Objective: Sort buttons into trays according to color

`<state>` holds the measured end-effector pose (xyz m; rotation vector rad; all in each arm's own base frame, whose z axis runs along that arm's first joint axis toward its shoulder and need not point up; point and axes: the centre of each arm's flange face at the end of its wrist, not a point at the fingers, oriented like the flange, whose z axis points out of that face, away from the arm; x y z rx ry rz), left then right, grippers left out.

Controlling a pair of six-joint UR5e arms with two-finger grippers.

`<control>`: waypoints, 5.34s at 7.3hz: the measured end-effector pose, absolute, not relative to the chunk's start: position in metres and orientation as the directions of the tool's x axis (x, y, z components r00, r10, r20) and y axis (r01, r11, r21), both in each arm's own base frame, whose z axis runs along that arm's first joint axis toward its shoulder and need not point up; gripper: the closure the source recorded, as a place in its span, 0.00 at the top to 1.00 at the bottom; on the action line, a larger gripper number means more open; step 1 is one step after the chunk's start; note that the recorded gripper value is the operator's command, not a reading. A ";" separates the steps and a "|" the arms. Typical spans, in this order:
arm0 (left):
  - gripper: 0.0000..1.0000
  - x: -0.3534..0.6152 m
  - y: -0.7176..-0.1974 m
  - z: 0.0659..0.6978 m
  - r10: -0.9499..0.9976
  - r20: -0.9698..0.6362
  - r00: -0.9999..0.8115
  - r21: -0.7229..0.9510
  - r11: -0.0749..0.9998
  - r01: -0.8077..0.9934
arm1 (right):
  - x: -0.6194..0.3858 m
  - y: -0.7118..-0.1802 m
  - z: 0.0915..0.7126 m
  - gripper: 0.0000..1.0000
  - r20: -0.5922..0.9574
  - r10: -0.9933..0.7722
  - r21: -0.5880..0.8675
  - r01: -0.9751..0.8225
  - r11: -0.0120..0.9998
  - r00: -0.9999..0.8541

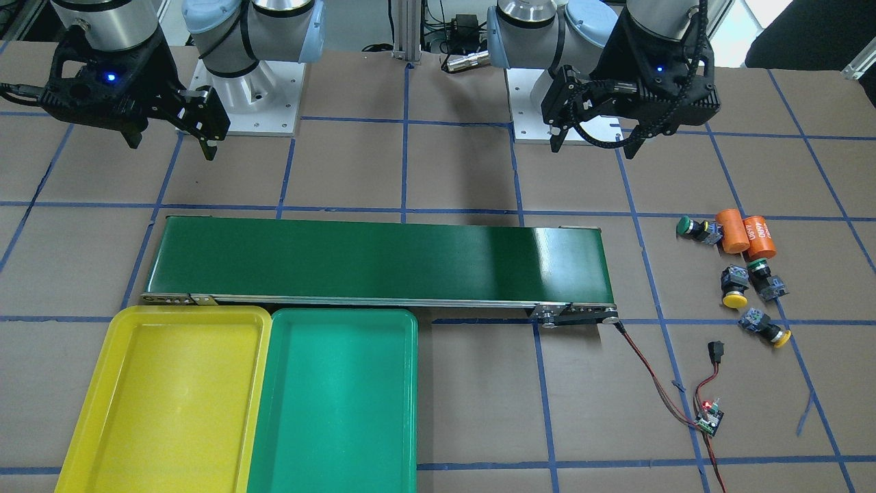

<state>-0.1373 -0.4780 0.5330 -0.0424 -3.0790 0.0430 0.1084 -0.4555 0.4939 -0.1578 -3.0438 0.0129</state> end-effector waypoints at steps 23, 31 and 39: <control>1.00 -0.120 -0.486 0.528 0.009 0.062 -0.998 -0.018 1.000 0.008 | 0.129 -0.403 0.521 1.00 -0.064 0.081 0.026 0.080 0.996 -0.995; 1.00 0.167 -0.488 0.330 0.124 0.042 -0.991 0.001 0.992 0.124 | 0.126 -0.407 0.516 1.00 -0.047 0.088 0.030 0.087 0.996 -0.995; 1.00 0.216 -0.425 0.207 0.539 0.011 -0.842 0.134 0.834 0.535 | 0.126 -0.406 0.511 1.00 -0.046 0.100 0.054 0.098 0.994 -0.994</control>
